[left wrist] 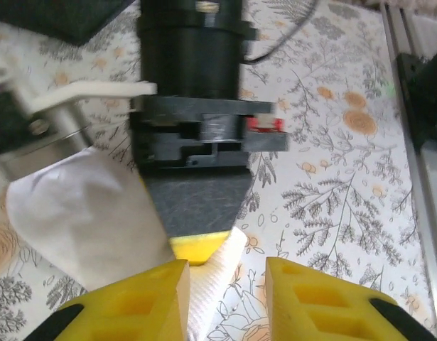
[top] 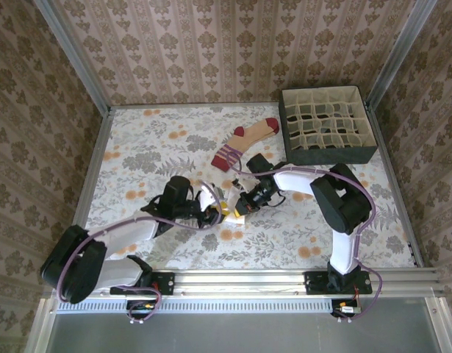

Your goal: Roll the socks

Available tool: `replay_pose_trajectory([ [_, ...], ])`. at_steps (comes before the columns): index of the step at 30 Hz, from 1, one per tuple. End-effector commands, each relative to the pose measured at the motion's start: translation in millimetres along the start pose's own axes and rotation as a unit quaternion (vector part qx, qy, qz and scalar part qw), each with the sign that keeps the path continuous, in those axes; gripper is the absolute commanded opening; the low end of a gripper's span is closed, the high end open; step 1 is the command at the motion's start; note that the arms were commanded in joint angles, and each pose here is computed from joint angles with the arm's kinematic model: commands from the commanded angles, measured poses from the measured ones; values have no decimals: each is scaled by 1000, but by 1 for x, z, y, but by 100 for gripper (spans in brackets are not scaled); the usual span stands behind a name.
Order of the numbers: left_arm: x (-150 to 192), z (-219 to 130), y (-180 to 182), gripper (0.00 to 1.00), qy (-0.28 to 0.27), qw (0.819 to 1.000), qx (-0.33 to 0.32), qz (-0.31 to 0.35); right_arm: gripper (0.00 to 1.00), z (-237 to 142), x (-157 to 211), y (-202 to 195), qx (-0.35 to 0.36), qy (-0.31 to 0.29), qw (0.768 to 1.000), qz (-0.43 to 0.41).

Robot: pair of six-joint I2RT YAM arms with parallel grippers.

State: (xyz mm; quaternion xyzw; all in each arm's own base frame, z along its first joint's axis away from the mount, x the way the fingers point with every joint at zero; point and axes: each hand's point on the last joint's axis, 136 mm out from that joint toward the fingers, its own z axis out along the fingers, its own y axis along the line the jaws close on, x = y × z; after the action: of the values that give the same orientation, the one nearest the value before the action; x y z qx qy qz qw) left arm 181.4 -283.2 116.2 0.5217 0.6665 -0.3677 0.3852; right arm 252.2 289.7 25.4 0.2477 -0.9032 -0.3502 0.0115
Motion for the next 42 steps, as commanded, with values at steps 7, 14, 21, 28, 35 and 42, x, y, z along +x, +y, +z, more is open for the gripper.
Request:
replay_pose_trajectory([
  [7, 32, 10, 18, 50, 38, 983, -79, 163, 0, 16, 51, -45, 58, 98, 989, 91],
  [14, 40, 27, 21, 52, 57, 984, -50, 164, 0, 15, 51, -44, 50, 102, 989, 98],
  [21, 49, 37, 22, 51, 76, 984, -29, 159, 0, 17, 51, -41, 38, 111, 988, 98],
  [28, 66, 44, 10, 18, 127, 985, 33, 112, 0, 17, 49, -39, 31, 113, 988, 97],
  [35, 73, 43, 6, 0, 156, 986, 56, 23, 26, 8, 38, -33, 25, 81, 992, 97],
  [42, 81, 44, 16, 0, 170, 979, 45, -99, 39, -10, 14, -20, 15, -8, 995, 95],
])
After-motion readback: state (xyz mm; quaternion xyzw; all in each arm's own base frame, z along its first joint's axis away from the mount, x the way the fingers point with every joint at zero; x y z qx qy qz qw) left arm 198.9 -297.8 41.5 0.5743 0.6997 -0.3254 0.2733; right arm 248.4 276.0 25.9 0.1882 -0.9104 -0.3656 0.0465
